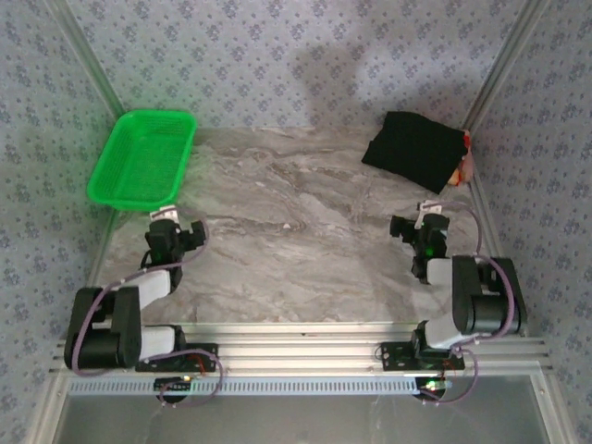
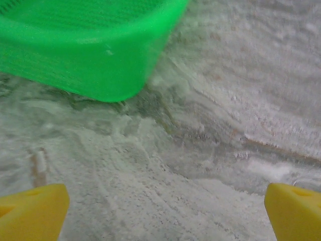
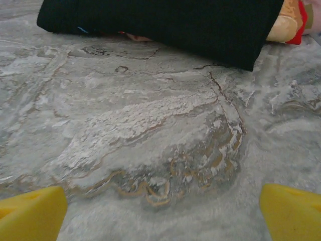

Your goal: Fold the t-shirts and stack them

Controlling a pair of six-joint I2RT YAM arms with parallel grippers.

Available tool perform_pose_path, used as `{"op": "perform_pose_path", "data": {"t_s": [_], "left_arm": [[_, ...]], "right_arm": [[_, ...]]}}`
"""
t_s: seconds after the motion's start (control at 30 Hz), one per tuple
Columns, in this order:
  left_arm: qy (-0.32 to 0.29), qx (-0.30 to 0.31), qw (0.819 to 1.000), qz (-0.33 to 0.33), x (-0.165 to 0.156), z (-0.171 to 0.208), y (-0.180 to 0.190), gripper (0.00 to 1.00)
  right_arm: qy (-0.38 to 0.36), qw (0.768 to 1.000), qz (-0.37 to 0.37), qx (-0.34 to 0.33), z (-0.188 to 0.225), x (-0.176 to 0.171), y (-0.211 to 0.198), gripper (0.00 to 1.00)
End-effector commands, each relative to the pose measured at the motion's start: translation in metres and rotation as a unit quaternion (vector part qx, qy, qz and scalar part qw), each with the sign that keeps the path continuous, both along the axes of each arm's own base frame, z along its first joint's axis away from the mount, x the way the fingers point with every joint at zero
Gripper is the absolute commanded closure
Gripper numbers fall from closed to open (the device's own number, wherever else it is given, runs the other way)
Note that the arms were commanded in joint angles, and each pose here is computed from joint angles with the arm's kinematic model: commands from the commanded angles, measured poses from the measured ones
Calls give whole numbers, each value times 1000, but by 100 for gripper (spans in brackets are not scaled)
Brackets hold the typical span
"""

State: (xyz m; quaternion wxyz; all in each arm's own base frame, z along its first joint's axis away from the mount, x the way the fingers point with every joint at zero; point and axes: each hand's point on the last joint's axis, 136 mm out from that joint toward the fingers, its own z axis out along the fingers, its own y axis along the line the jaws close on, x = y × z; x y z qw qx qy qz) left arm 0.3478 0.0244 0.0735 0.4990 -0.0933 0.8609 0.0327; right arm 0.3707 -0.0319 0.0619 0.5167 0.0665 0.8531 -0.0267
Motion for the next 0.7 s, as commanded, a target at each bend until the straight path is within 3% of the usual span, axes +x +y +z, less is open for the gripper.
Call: {"op": "perform_pose_path", "data": {"t_s": [0.0,0.07,0.1,0.17,0.23,0.67], "left_arm": [[-84,27,994,-57,40,37,-11,0],[-88,30,993,-68,52,19,-13,0],[-62,15,996,-67,49,12,-10,0],[-89,10,994,-60,50,20,-6,0],[-66,5,996,-56,49,16,-4,0],[-70,7,996,-57,49,16,-5,0]], "right_arm": [[-48,999,4,-23,23,15,-1,0],[-47,999,4,-24,24,16,-1,0],[-49,998,4,-25,24,16,0,0],[-48,998,6,-30,25,16,1,0],[-41,998,14,-44,24,18,6,0],[-38,998,40,-31,22,20,12,0]]}}
